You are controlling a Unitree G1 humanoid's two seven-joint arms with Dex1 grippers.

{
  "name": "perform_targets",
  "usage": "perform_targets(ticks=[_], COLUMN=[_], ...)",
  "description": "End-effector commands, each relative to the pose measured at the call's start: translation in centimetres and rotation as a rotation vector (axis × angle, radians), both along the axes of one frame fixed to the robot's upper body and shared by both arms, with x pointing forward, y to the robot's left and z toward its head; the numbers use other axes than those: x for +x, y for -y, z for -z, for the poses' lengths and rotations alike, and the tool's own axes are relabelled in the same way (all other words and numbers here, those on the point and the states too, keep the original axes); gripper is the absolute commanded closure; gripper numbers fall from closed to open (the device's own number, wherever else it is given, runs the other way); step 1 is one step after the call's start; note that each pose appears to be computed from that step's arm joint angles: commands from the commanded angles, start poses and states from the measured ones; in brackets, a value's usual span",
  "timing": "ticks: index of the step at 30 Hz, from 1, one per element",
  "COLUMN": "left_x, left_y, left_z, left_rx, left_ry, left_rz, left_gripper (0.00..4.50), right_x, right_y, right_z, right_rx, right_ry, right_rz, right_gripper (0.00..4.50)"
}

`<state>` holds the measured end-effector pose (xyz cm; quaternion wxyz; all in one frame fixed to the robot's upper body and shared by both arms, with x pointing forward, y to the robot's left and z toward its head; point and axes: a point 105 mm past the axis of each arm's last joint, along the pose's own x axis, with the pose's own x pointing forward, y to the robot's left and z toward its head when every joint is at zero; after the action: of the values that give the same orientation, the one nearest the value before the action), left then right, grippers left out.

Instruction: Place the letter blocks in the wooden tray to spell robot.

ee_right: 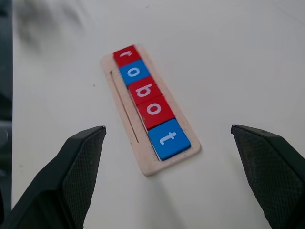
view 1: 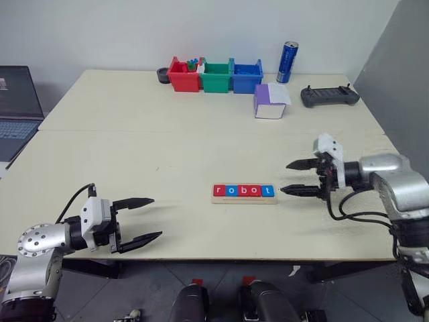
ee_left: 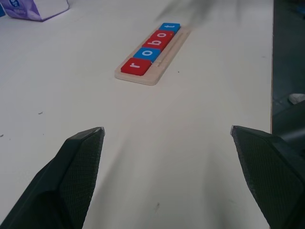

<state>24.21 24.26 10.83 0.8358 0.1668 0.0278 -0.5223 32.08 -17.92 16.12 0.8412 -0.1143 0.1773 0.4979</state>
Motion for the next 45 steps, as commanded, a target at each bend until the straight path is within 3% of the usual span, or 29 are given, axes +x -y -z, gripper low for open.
perform_targets(ticks=[1,5,11,12,15,25,45], left_x=[0.1,0.5,1.1,1.1,1.1,0.8,0.4], left_y=[-0.3,0.1,0.6,0.6,0.5,0.8,0.4], left_z=[-0.9,-0.7,-0.9,-0.9,-0.9,-0.7,-0.7], left_rx=[0.001,-0.002,-0.009,-0.008,-0.005,-0.010,-0.006], left_ry=[0.033,0.025,0.034,0.034,0.033,0.028,0.028], left_rz=[0.000,0.015,0.037,0.037,0.037,0.045,0.018], left_gripper=[0.00,0.00,0.00,0.00,0.00,0.00,0.00], right_x=[-1.2,-0.6,1.0,1.2,1.3,2.6,2.7], right_y=[0.8,0.5,-1.1,-1.1,-1.1,-2.1,-4.1], right_z=[-0.7,2.2,2.7,2.7,3.0,3.7,5.1], right_rx=[-0.026,-0.147,-0.137,-0.139,-0.138,-0.160,-0.170], right_ry=[0.047,0.056,0.073,0.072,0.063,0.073,0.026], right_rz=[0.029,0.037,0.010,0.010,0.002,-0.044,-0.122], right_gripper=[0.03,0.03,0.03,0.20,0.92,4.48,4.48])
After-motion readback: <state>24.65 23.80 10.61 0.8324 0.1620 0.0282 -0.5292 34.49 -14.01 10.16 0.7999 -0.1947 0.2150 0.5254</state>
